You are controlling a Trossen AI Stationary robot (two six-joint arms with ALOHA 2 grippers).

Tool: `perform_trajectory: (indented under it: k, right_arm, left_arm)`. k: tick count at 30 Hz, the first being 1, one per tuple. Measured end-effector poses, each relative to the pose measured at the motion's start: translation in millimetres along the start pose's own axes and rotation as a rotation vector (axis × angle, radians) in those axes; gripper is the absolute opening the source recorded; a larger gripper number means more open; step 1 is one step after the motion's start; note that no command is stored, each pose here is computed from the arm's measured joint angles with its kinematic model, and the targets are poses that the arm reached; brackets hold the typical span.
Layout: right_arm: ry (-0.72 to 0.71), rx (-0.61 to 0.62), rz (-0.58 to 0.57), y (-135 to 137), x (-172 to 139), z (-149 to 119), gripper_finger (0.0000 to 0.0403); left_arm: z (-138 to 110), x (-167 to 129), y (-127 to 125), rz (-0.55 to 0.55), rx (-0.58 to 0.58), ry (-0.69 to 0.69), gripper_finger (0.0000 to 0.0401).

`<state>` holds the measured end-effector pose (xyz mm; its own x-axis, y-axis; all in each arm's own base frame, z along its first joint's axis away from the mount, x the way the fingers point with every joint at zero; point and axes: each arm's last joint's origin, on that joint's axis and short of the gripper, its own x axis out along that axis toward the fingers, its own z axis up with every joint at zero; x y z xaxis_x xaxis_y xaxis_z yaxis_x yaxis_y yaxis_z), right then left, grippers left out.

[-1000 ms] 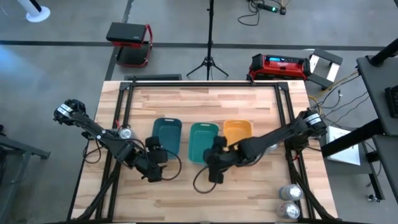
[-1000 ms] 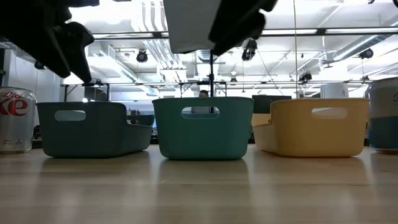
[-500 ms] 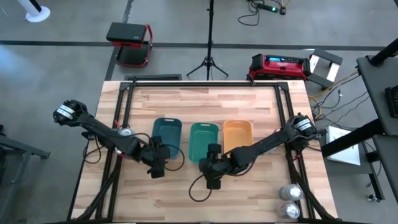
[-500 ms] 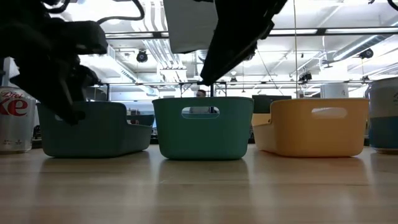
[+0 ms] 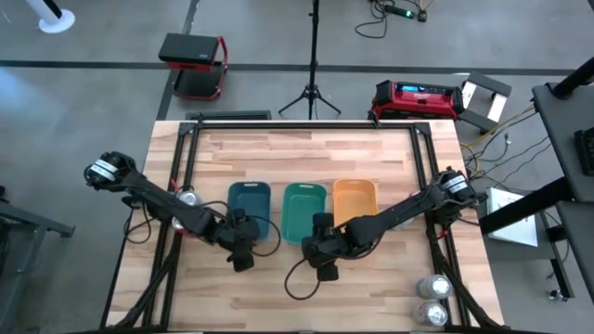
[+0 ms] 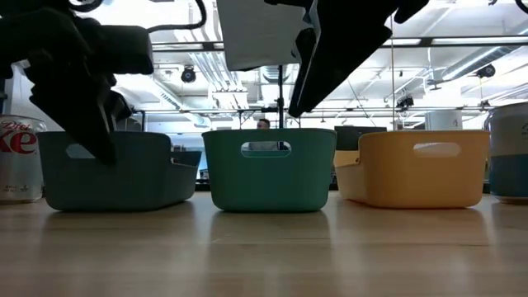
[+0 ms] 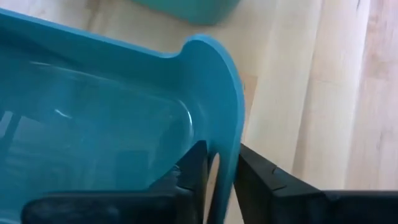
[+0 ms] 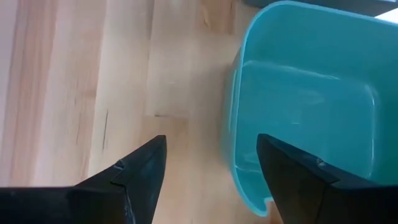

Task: Sort soda cans
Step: Adjust the bins

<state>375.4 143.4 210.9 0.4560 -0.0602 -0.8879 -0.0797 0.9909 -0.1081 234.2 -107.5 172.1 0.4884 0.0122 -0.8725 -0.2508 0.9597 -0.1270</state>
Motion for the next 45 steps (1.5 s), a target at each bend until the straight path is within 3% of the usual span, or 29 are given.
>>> perform_trajectory:
  k: [14, 19, 25, 32, 45]
  right_arm:
    - [0.031, -0.030, -0.012, -15, 17, -7, 0.0233]
    - [0.098, -0.046, 0.089, -15, 41, -12, 0.0181]
    - [0.142, -0.056, 0.086, -14, 51, -17, 0.0099]
    - [0.154, -0.158, 0.088, -19, 52, -17, 0.0016]
    - [0.135, -0.143, 0.089, -21, 52, -15, 0.0019]
  left_arm:
    - [18, -1, -16, 0.057, 0.087, 0.094, 0.0042]
    - [17, -4, -15, 0.069, 0.092, 0.103, 0.0054]
    - [14, -9, -14, 0.080, 0.113, 0.117, 0.0095]
    - [13, -11, -13, 0.083, 0.153, 0.122, 0.0138]
    - [11, -12, -12, 0.095, 0.152, 0.139, 0.0197]
